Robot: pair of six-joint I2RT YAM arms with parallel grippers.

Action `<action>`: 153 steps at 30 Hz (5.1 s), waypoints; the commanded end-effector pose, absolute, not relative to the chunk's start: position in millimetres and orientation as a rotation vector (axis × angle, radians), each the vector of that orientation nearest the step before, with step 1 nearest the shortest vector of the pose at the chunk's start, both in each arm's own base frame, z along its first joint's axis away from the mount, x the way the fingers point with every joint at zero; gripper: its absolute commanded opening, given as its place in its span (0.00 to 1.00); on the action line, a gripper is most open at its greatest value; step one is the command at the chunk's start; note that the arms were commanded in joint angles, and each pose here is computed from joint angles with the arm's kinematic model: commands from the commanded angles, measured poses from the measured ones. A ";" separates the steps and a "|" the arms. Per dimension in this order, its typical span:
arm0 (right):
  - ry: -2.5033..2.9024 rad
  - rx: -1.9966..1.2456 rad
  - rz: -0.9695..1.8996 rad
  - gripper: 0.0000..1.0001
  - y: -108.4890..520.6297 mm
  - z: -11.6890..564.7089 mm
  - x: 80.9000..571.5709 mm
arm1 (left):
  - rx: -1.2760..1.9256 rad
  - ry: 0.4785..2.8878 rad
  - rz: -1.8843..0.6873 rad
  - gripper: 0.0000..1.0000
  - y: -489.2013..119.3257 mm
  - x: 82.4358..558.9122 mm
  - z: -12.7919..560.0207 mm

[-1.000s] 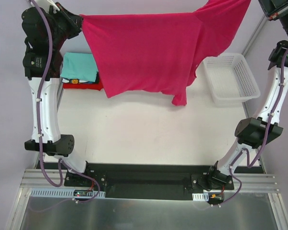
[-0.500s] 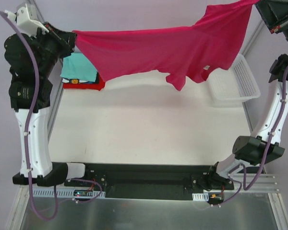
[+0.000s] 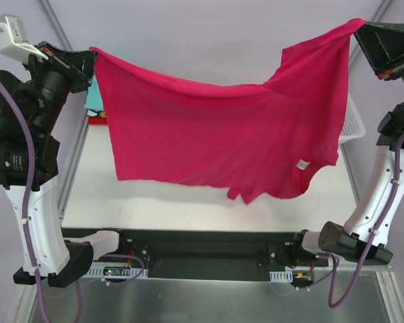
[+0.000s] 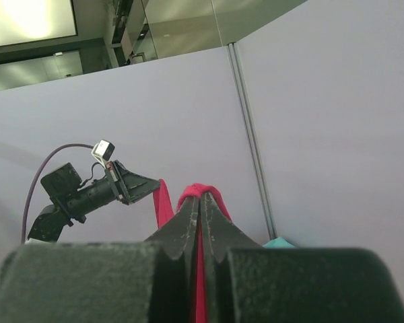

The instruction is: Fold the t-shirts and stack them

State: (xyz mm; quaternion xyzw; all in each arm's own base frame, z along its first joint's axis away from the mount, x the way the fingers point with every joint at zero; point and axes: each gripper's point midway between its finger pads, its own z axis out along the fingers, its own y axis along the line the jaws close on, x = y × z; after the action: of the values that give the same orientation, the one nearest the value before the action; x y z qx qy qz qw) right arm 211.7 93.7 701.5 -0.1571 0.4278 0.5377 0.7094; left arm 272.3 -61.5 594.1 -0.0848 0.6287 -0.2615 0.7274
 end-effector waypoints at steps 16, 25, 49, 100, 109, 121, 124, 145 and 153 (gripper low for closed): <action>1.096 -0.211 1.182 0.01 50.7 623.7 362.3 | -0.251 1.565 -0.593 0.00 -69.1 414.8 522.1; 1.149 -0.158 1.273 0.01 42.9 579.1 501.3 | -0.248 1.599 -0.653 0.00 -76.4 562.5 478.7; 0.965 -0.554 1.325 0.01 121.0 626.8 262.4 | -0.060 1.384 -0.804 0.00 -91.5 331.1 529.1; 2.238 0.249 1.026 0.96 107.5 253.7 267.7 | -0.274 2.468 -1.211 0.99 -193.2 271.9 196.6; 2.433 0.128 0.967 0.96 134.7 199.8 204.4 | -0.334 2.485 -1.062 0.99 -175.7 230.5 157.1; 2.552 0.267 0.472 0.96 83.7 131.4 150.8 | -0.476 2.532 -0.969 0.94 -158.3 197.7 111.7; 2.570 0.266 0.489 0.96 93.0 141.1 174.1 | -0.443 2.597 -1.013 0.93 -169.6 207.8 115.1; 2.855 0.136 -0.193 0.96 63.7 117.5 328.9 | -0.341 2.828 -0.248 0.74 -136.9 305.5 69.8; 2.893 0.087 -0.378 0.96 43.9 112.0 323.6 | -0.350 2.866 -0.115 0.74 -129.9 312.7 59.8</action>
State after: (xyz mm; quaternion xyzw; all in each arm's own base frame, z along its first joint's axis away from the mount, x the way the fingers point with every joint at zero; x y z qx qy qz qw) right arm 335.8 63.3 104.4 0.0501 0.9877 -0.0736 0.1285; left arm 308.2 -136.9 47.6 -0.1343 0.9820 -0.0705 0.1128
